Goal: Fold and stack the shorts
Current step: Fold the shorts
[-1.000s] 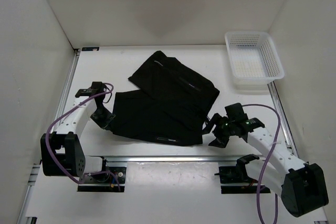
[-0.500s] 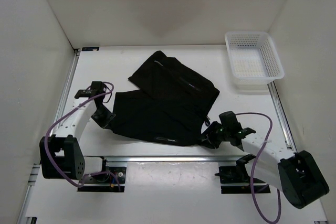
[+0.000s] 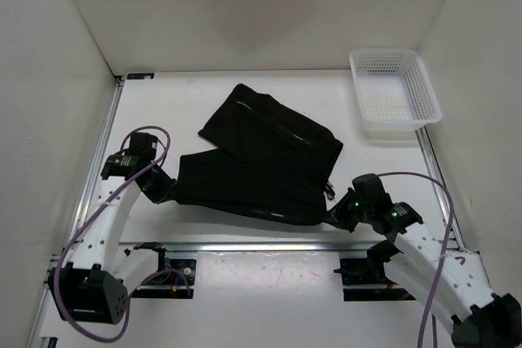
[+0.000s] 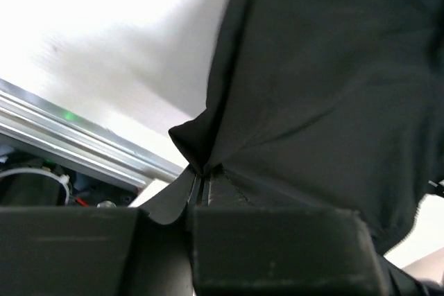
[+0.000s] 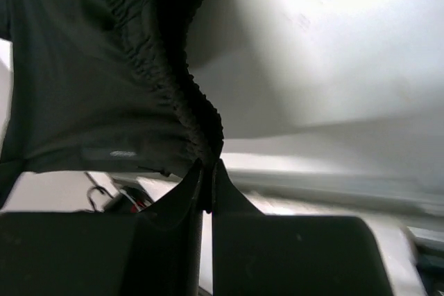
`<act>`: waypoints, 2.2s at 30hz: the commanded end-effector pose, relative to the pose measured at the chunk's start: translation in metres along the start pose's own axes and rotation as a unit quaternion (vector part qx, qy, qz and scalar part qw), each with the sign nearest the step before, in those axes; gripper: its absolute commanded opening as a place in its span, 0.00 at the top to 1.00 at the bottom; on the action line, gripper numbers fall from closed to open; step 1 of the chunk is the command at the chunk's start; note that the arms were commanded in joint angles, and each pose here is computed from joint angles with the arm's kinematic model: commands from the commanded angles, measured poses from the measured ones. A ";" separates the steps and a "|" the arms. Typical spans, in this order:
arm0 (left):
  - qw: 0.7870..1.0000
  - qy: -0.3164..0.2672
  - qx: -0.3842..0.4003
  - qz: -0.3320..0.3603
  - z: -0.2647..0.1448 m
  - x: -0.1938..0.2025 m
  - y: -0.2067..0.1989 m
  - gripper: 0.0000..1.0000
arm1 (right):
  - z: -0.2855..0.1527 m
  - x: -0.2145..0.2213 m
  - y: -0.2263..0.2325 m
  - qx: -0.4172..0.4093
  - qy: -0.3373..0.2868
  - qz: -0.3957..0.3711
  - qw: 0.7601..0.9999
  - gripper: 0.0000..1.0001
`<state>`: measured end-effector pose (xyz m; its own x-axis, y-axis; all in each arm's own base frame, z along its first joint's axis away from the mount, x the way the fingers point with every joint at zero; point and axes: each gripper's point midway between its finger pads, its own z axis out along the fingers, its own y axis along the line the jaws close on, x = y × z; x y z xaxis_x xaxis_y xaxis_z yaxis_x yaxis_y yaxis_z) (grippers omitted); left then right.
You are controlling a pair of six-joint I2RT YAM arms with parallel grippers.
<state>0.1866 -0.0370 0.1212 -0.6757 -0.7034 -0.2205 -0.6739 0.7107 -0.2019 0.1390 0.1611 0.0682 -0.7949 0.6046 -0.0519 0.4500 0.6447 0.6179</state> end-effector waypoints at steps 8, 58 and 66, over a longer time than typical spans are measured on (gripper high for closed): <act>0.991 -0.077 0.100 0.033 -0.078 -0.053 -0.062 0.90 | -0.081 0.007 -0.028 0.079 -0.033 -0.022 0.996 1.00; 0.962 -0.051 0.054 0.261 0.084 -0.122 -0.250 0.13 | 0.000 -0.157 0.089 0.088 -0.082 -0.211 0.970 0.97; 0.968 0.025 0.016 0.248 0.135 -0.098 -0.210 0.00 | 0.017 -0.157 0.058 0.166 -0.080 -0.147 0.972 0.18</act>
<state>0.4348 -0.1212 0.0553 -0.9336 -0.2577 -0.2488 -0.2430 0.9660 -0.0885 0.2970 0.1267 0.0797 -0.8911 0.3565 -0.2809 0.2871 0.9221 0.2594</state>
